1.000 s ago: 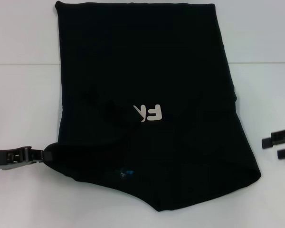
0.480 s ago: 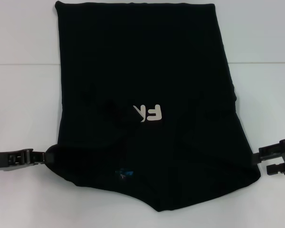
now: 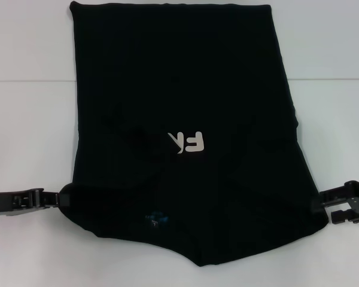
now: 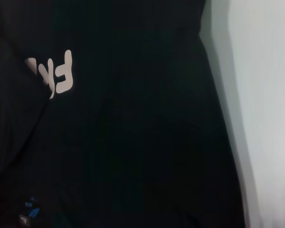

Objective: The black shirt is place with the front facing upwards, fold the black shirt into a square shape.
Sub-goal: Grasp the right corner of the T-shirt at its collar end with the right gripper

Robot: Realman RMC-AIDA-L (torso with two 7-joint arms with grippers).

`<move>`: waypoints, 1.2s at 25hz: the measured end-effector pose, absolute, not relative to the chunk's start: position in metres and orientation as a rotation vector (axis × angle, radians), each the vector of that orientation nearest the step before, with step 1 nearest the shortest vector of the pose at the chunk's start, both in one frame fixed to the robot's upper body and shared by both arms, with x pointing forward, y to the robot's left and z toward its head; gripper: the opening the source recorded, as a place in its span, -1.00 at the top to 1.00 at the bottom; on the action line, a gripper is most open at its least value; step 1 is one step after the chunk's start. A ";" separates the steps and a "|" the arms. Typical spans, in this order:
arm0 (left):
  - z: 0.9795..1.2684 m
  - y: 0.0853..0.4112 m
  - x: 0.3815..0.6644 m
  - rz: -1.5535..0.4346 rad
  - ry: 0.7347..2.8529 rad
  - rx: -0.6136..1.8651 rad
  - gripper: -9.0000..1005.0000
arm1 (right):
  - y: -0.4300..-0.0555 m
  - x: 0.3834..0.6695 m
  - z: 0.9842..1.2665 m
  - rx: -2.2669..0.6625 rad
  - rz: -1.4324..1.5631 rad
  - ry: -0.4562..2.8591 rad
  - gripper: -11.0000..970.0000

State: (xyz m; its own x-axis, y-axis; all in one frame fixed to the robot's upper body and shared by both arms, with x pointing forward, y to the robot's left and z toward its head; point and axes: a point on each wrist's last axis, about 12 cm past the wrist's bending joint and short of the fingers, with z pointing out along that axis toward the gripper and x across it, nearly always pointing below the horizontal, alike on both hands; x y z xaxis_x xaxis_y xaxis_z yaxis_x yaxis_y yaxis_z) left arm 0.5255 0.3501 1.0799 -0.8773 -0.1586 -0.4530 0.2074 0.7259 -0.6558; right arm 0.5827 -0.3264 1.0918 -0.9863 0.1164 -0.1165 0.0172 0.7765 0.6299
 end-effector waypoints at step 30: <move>1.083 0.344 0.533 -1.021 2.442 0.077 0.86 | -0.310 0.586 1.088 0.058 0.998 2.821 -0.50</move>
State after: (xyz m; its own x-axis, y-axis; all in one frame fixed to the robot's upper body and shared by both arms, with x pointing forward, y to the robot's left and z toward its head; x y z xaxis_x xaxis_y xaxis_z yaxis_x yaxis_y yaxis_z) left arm 0.5328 0.3444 1.0834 -0.8792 -0.1321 -0.4577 0.2330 0.7188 -0.6550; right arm 0.5861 -0.3104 1.0884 -0.9882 0.0858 -0.1266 -0.0129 0.7781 0.6280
